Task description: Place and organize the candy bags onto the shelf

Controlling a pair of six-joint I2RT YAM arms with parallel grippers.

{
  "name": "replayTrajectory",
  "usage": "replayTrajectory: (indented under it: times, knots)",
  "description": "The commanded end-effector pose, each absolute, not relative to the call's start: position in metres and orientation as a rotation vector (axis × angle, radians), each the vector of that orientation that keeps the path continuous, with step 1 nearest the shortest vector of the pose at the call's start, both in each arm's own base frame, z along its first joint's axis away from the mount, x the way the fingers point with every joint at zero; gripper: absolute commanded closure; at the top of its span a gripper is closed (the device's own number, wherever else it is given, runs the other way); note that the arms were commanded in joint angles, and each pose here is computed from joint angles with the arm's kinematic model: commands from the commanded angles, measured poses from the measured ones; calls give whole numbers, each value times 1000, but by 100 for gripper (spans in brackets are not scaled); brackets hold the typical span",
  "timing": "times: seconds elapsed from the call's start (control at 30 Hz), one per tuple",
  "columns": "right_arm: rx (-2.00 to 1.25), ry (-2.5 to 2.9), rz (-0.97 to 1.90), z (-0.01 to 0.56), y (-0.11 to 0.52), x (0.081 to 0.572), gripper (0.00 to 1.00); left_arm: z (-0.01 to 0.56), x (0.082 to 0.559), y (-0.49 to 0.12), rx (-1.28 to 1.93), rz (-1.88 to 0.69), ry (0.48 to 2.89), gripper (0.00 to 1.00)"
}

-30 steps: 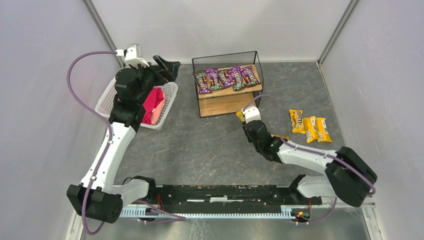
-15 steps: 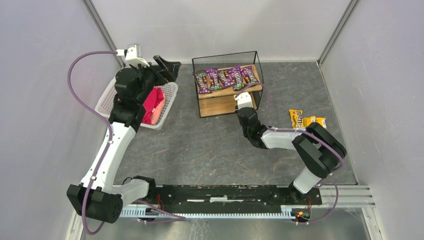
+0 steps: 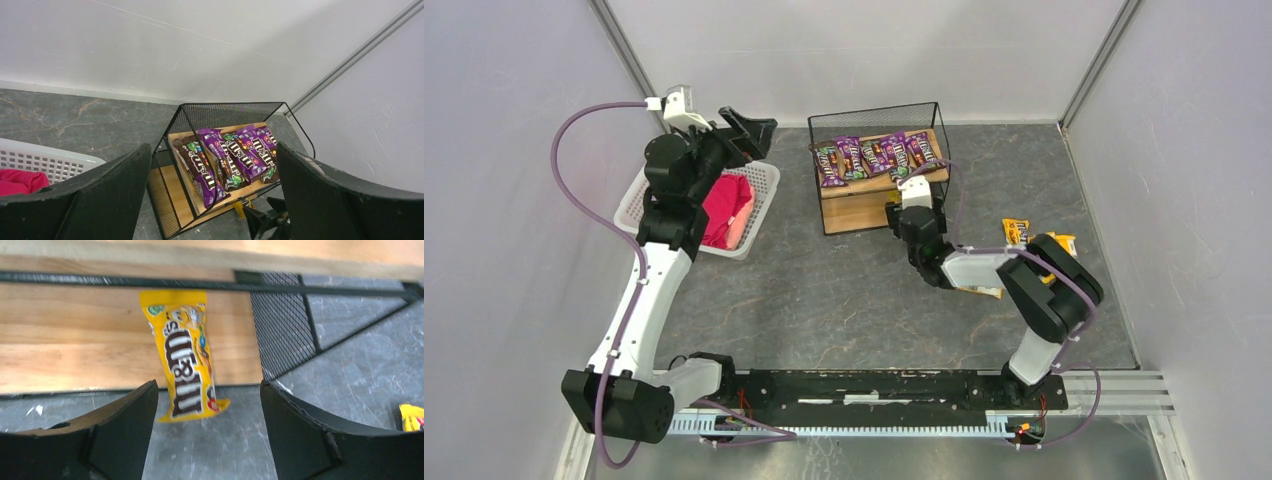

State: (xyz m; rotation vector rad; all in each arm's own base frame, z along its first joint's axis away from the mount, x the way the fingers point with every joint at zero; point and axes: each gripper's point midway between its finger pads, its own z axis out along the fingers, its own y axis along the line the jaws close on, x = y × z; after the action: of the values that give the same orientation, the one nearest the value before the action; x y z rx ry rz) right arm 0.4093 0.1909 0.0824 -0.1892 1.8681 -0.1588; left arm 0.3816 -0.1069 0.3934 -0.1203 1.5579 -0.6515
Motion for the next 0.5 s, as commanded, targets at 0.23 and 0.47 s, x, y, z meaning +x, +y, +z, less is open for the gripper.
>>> replayTrajectory:
  times: [0.23, 0.47]
  knots:
    - [50, 1979, 337, 100, 185, 332, 20, 402, 382, -113, -117, -728, 1519, 0]
    - [209, 1965, 777, 98, 198, 340, 24, 396, 386, -114, -122, -734, 1533, 0]
